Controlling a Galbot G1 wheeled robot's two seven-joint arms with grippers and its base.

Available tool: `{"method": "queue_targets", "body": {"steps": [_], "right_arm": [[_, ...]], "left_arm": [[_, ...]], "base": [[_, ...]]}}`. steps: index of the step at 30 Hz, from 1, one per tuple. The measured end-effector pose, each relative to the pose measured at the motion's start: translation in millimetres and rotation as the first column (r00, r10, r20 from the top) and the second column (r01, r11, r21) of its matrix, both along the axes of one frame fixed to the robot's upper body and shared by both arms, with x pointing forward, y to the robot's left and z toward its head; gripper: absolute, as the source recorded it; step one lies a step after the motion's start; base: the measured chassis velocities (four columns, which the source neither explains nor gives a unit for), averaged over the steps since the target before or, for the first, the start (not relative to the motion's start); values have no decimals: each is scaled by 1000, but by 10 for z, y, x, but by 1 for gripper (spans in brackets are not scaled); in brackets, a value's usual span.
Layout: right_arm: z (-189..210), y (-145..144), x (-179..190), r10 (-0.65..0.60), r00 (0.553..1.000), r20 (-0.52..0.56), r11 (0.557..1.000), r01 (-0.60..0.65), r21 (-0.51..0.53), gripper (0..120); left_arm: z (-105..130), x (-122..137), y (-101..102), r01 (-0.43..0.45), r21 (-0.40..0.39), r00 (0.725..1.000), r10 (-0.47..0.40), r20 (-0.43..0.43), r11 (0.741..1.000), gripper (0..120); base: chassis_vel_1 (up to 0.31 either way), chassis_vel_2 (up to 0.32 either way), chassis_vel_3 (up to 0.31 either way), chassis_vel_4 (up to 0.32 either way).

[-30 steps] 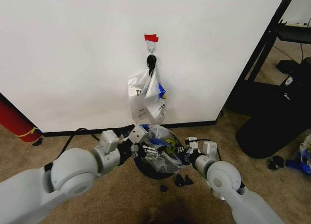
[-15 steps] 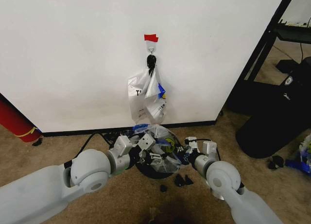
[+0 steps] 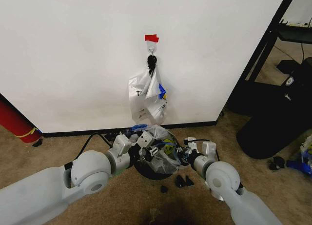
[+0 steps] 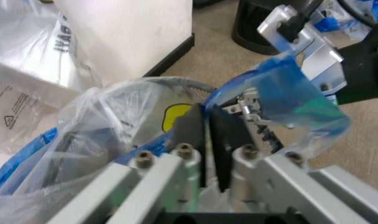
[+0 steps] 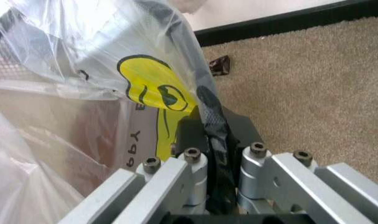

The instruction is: Pick up the garbage bag from the wall and place it over the trash bin.

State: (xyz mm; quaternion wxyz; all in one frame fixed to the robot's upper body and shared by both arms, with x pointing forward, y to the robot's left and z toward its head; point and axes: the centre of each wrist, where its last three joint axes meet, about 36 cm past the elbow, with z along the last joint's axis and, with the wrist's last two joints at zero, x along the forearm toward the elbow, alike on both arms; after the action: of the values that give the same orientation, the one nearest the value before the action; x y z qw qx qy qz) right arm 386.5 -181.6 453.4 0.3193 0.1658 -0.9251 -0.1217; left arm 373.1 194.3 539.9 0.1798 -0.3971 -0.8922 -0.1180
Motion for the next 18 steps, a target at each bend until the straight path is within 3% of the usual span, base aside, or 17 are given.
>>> {"method": "queue_targets", "body": {"steps": [8, 11, 18], "right_arm": [[39, -16, 35, -40, 999, -35, 997, 42, 58, 1], [98, -50, 86, -68, 996, -60, 992, 74, 102, 1], [243, -277, 90, -122, 990, -76, 981, 132, 142, 1]], "left_arm": [[29, -240, 75, -2, -20, 1000, 3, 15, 1000, 0], [-24, -554, 112, 14, -21, 1000, -14, -1, 1000, 0], [-235, -783, 198, 10, -3, 1000, -10, 9, 1000, 0]], "base": [[0, 0, 0, 0], [0, 0, 0, 0], [0, 0, 0, 0]]}}
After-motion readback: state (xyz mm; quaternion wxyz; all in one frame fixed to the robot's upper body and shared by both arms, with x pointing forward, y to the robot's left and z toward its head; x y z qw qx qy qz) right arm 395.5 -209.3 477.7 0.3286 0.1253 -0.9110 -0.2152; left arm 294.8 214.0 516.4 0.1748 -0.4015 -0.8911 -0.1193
